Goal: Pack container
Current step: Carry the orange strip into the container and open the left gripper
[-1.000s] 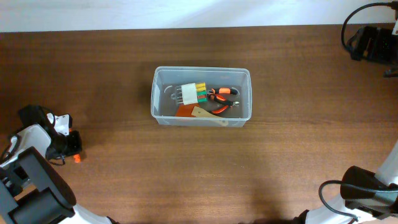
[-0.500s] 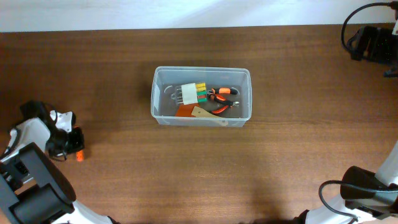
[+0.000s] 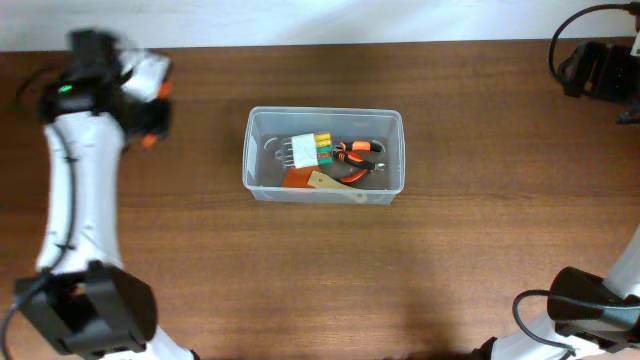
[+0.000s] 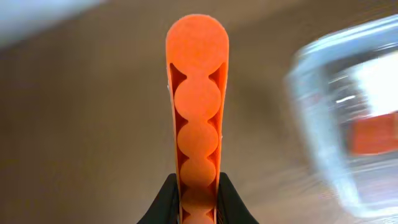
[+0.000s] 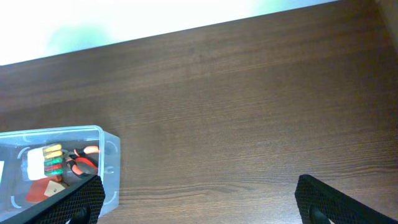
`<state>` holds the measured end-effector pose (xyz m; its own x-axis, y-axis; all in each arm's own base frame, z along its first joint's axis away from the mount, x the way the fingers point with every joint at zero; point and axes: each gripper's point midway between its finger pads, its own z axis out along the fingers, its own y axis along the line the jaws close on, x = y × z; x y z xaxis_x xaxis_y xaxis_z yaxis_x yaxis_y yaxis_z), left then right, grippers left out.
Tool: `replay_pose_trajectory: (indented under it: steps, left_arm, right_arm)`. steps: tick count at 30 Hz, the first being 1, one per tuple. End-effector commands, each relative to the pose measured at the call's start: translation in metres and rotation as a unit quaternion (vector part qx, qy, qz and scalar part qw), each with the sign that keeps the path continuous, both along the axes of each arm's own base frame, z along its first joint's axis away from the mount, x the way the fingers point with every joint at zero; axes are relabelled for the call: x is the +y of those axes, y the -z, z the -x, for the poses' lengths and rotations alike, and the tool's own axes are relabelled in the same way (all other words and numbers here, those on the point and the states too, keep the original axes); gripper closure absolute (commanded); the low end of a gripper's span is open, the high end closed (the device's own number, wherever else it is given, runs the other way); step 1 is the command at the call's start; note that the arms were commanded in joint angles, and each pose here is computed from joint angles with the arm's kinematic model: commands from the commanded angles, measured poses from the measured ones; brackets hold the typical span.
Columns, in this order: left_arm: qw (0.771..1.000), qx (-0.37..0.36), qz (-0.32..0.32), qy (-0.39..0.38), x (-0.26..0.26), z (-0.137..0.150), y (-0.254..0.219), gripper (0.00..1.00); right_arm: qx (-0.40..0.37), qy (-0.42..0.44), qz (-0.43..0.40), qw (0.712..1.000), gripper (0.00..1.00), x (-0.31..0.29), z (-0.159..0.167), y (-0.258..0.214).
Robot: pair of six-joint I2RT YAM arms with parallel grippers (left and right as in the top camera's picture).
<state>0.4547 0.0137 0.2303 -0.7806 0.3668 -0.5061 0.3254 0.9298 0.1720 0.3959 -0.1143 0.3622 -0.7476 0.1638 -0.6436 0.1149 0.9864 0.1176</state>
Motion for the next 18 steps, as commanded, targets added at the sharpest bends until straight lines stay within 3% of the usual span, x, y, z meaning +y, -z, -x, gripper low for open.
replay_pose_trajectory:
  steps: [1,4,9,18]
  left_arm:
    - [0.98,-0.063,-0.072,0.172,-0.072,-0.007,-0.032,0.98]
    - [0.935,-0.112,-0.126,0.313,-0.141,-0.012,-0.038,0.98]
    - [0.89,-0.144,-0.14,0.41,-0.224,-0.018,-0.017,0.98]
    - [0.884,0.021,-0.133,0.448,-0.238,-0.011,0.122,0.98]
  right_arm:
    - [0.001,-0.004,-0.007,1.0,0.02,0.001,-0.001,0.002]
    - [0.001,-0.005,-0.007,1.0,0.01,0.001,-0.001,0.002]
    - [0.001,-0.004,-0.007,1.0,0.01,0.001,-0.001,0.002]
    - [0.001,-0.004,-0.007,1.0,0.01,0.001,-0.001,0.002]
